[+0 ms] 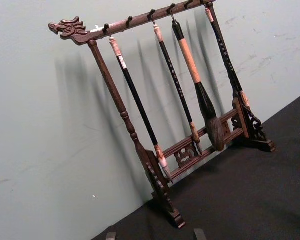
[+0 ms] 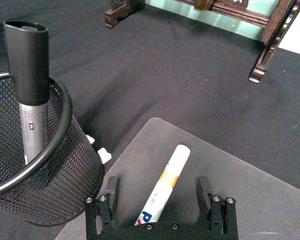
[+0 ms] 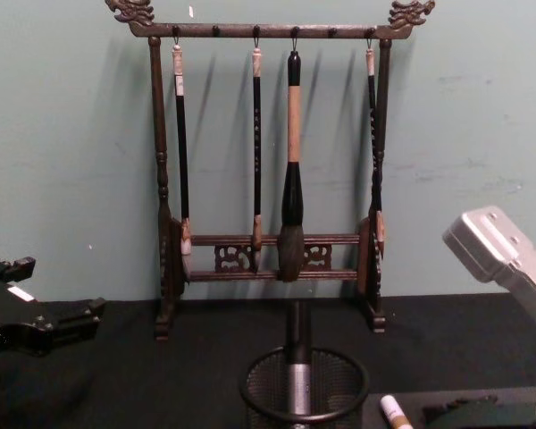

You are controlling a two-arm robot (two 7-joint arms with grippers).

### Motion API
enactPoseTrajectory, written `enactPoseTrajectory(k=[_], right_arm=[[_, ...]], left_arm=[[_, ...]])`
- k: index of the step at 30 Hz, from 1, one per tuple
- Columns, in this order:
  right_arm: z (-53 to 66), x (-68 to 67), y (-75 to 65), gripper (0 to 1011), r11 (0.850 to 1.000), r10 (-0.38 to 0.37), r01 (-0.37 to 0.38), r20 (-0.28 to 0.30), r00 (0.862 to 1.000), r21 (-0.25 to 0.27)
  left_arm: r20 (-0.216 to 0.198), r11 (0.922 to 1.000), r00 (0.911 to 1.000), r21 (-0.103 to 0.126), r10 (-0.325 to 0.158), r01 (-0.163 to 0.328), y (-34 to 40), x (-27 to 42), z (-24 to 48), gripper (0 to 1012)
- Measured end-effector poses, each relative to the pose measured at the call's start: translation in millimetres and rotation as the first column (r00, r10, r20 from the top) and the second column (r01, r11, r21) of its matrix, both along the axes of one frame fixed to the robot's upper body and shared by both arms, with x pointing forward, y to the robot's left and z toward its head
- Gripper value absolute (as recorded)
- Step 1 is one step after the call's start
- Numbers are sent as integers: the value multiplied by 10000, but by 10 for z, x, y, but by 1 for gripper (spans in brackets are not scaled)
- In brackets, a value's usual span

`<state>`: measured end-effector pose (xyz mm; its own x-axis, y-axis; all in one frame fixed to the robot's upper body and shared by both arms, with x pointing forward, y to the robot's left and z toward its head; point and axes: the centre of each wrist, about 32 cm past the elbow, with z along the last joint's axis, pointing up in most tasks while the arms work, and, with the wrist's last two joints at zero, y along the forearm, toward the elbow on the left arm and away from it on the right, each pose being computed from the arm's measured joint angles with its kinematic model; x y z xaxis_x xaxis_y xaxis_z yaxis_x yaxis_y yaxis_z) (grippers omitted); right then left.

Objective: Pick up the water-based marker from the table and place it into the pen holder.

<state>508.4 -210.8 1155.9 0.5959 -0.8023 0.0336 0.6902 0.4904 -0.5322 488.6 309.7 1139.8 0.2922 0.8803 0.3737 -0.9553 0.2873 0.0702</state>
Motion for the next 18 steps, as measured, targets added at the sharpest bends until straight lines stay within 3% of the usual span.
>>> enactPoseTrajectory(k=[18], right_arm=[[-2, -11, 1, 979, 10000, 52, -52, 85, 9999, -37]], left_arm=[[0, 10000, 10000, 0, 0, 0, 0, 0, 0, 1001]])
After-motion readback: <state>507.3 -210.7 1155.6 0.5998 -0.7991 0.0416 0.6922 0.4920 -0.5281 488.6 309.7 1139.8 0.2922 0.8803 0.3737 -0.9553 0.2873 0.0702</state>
